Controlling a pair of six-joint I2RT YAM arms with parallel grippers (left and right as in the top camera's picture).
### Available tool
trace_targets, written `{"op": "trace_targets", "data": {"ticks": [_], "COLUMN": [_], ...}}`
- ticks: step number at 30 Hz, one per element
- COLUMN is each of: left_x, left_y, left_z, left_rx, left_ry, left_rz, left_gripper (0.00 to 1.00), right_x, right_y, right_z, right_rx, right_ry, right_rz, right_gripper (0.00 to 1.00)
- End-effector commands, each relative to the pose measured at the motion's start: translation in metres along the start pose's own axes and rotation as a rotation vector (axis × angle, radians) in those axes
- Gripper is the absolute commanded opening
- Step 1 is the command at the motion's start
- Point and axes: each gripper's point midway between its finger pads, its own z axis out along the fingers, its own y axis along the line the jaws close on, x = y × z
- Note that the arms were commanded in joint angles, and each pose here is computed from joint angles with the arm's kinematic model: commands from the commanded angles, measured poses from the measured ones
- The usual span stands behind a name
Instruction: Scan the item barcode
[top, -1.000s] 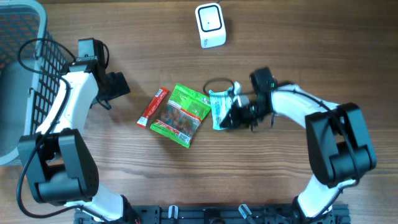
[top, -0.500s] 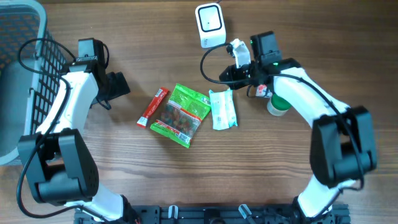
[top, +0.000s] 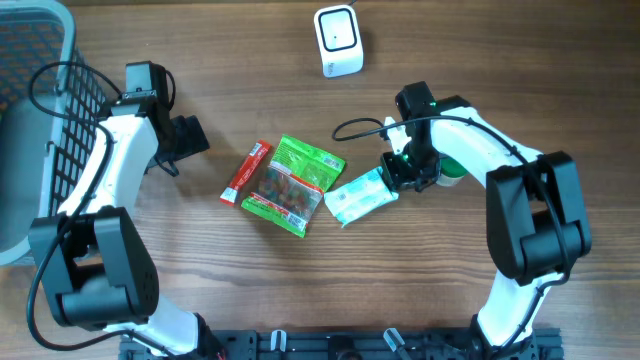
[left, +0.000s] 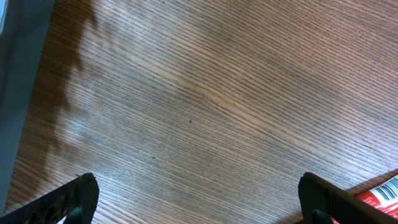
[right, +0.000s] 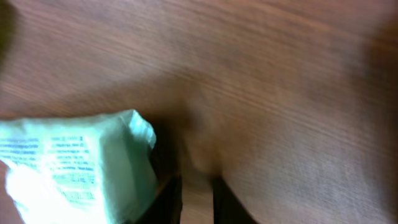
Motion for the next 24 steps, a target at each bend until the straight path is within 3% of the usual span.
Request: {"op": "trace_targets", "data": {"ticks": [1,2,5,7,10,14,20,24], "left_x": [-0.007,-0.007,-0.007,-0.007,-0.007,-0.007,-0.007,-0.007], "left_y": [0.000,0.000,0.000,0.000,0.000,0.000,0.000,0.000], "left_z": [-0.008,-0.008,-0.008,-0.008,-0.008,-0.008,-0.008,-0.008], "left_rx": [0.013,0.013,0.013,0.013,0.013,0.013,0.013,0.013], "left_ry": [-0.026,-0.026,-0.026,-0.026,-0.026,-0.026,-0.026,-0.026], "left_rz": [-0.001,-0.001,-0.001,-0.001,-0.001,-0.001,-0.001,-0.001], "left_gripper": [1.00,1.00,1.00,1.00,1.00,1.00,1.00,1.00], "right_x": [-0.015,-0.016,-0.004,0.005,0.014,0.026,0.017,0.021], "right_y": [0.005,0.008,0.015,0.018,0.019,0.016,0.026,0.019], "right_z": [-0.041,-0.055,-0.072,-0.067,-0.054,-0.028,-0.013,-0.008], "right_rx": [0.044,0.043,0.020,-0.001,-0.046,-0.117,-0.311,-0.344], "right_ry": [-0.070,-0.088,-0.074,-0.041,-0.013,0.003,-0.090,-0.100], "right_rz": [-0.011,-0.015,-0.010,-0.006,0.009,0.037,-0.011,0.020], "right_gripper": [0.31,0.37,0.70,0.75,0.74,0.64,0.50,0.50]}}
